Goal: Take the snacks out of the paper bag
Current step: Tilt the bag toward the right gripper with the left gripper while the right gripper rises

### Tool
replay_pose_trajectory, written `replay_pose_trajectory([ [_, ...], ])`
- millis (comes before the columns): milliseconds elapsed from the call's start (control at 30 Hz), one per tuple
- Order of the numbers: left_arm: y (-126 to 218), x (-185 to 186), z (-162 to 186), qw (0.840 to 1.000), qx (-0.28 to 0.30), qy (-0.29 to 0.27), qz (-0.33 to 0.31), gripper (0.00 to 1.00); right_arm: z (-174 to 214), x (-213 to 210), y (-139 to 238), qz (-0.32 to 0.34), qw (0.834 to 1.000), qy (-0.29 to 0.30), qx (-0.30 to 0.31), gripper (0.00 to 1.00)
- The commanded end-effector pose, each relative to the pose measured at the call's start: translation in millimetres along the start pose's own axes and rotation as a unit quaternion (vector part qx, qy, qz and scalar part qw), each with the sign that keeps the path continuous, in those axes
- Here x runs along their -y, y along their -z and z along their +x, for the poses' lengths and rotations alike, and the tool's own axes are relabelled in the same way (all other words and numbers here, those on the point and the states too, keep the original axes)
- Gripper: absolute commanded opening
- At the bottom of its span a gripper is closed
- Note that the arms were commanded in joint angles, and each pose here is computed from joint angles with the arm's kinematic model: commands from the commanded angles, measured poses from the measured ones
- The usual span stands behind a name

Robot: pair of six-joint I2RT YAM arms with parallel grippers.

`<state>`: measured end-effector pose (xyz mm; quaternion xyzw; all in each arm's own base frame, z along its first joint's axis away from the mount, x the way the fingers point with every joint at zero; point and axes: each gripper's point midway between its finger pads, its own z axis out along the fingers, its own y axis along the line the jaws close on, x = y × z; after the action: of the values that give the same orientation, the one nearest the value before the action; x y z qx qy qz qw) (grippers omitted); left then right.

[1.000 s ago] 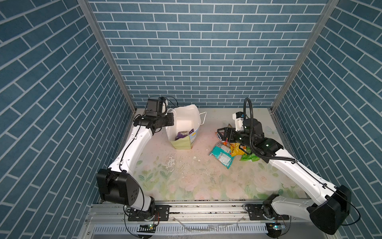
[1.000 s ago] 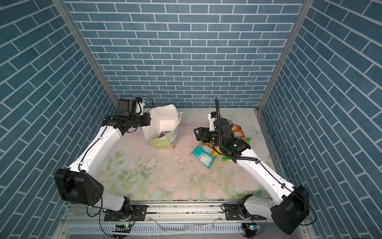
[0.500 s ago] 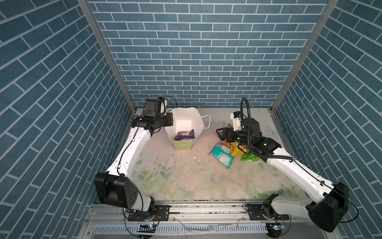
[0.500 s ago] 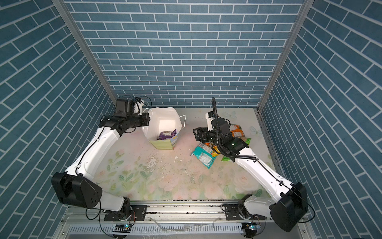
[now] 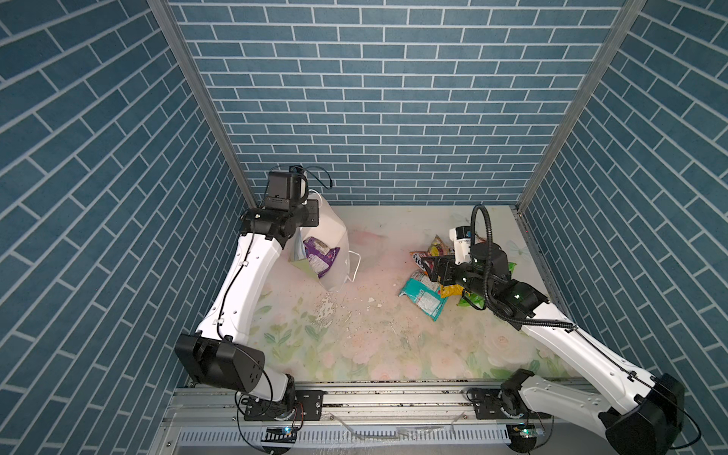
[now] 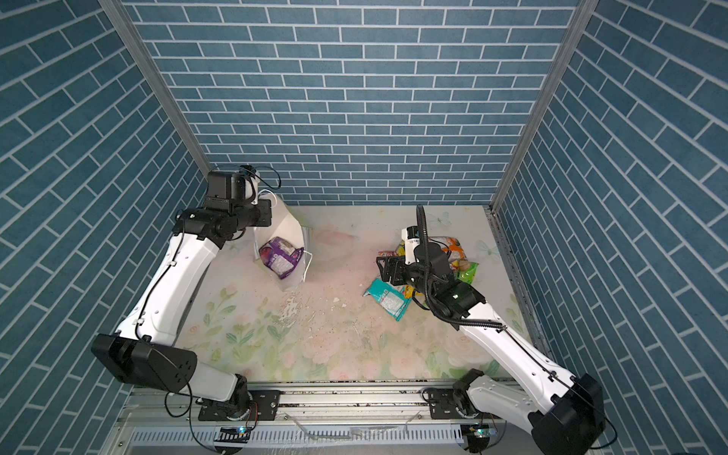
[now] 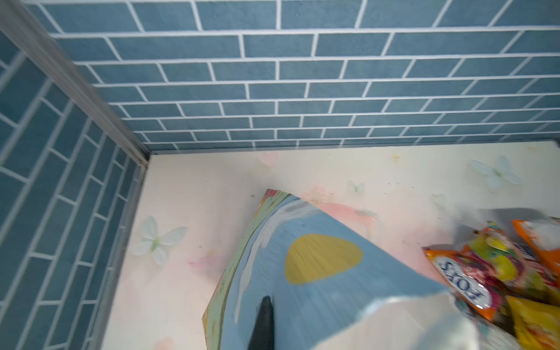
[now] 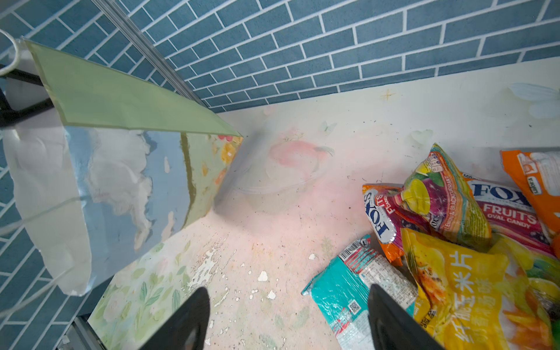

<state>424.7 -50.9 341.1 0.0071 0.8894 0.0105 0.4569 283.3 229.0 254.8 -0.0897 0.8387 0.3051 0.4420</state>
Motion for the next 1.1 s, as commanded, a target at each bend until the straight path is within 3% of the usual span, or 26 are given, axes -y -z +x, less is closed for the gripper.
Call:
replay_pose_trajectory([
  [0,-2.1,-36.0,-11.8,0.991,0.008,-0.061,-0.121,0.00,-1.5,-2.6,1.6,-0.014,1.000,-0.013,0.024,0.81],
  [167,-25.9,-28.7,-5.0,0.969,-0.020,-0.159,-0.188,0.00,17.6,1.4,-4.6,-0.027,0.999,-0.029,0.014,0.81],
  [333,-55.8,27.5,18.7,0.961,-0.047,-0.224,-0.158,0.00,36.4,10.9,-9.3,-0.025,0.998,-0.051,0.007,0.81],
  [467,-67.1,73.3,47.6,0.973,-0.065,-0.203,-0.085,0.00,49.1,17.1,-11.3,-0.024,0.997,-0.073,0.002,0.81],
  [633,-75.1,121.8,92.2,0.973,-0.086,-0.214,-0.007,0.00,60.0,11.1,-17.1,-0.054,0.993,-0.104,-0.006,0.79],
  [800,-64.2,125.9,103.0,0.973,-0.085,-0.213,0.019,0.00,71.9,-0.6,-29.2,-0.060,0.994,-0.092,-0.011,0.78],
  [1067,-27.2,125.8,106.9,0.968,-0.015,-0.238,0.078,0.00,82.4,-35.7,-48.9,-0.068,0.997,-0.041,-0.005,0.76],
])
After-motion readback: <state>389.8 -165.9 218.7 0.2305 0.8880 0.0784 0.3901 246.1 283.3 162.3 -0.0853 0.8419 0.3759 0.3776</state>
